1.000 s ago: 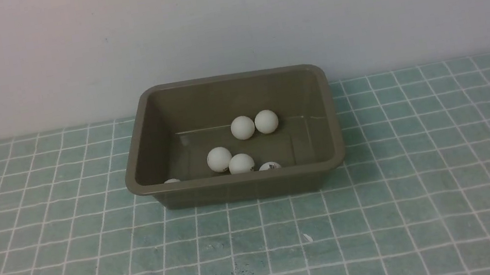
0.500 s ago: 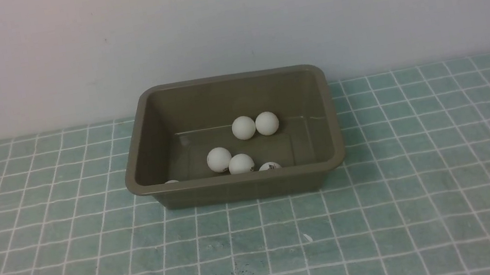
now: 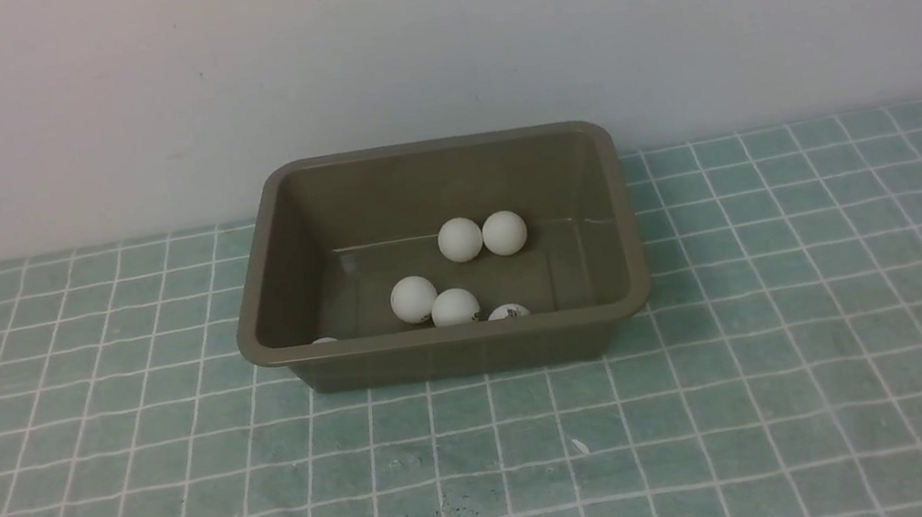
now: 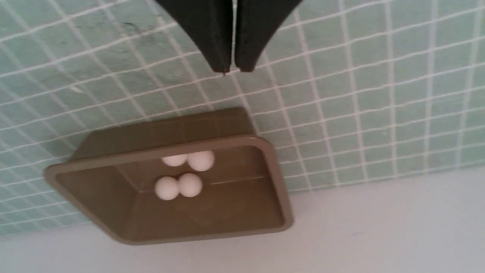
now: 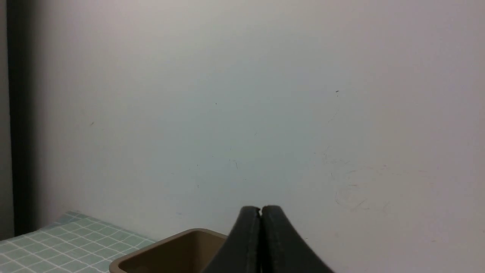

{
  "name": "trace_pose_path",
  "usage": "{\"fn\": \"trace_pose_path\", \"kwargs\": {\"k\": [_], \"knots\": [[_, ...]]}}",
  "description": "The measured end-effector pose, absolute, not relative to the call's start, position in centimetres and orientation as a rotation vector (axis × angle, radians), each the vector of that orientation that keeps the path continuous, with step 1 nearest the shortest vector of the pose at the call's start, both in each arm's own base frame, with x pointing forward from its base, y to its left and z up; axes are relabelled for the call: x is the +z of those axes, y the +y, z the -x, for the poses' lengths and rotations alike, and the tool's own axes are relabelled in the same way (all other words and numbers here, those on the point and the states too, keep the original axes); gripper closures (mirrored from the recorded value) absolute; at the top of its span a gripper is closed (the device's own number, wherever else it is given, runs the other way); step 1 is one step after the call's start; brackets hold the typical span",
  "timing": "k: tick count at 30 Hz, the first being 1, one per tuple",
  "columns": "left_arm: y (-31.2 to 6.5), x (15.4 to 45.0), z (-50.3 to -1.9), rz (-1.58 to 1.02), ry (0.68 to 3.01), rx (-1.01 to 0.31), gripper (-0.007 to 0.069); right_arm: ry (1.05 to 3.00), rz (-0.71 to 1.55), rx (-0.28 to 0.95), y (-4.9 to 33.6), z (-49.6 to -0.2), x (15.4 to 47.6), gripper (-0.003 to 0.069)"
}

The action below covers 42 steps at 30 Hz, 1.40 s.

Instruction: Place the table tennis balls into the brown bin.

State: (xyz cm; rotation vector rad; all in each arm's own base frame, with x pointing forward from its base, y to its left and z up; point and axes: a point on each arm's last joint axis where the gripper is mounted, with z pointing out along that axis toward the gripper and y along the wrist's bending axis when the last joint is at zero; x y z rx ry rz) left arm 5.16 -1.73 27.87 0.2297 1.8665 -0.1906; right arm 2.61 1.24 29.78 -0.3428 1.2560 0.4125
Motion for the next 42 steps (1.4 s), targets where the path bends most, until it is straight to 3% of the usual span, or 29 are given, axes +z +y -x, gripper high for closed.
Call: {"fn": "trace_pose_path", "kwargs": {"k": [5, 9, 12, 37, 42], "knots": [[-0.6, 24.0, -5.0, -0.143, 1.844, -0.024, 0.063, 1.256, 0.342, 0.413, 1.2, -2.6, 29.8, 0.0673], [-0.1, 18.7, -4.9, -0.097, 1.897, 0.05, 0.063, 1.256, 0.342, 0.414, 1.2, -2.6, 29.8, 0.0673], [-0.1, 17.0, -5.1, -0.099, 1.921, 0.062, 0.063, 1.252, 0.342, 0.415, 1.2, -2.6, 29.8, 0.0673], [-0.1, 17.2, -5.2, -0.101, 1.873, 0.068, 0.063, 1.257, 0.343, 0.411, 1.2, -2.6, 29.8, 0.0673], [-0.1, 17.2, -5.2, -0.101, 1.873, 0.068, 0.063, 1.325, 0.329, 0.45, 1.5, -3.0, 28.5, 0.0673]]}}
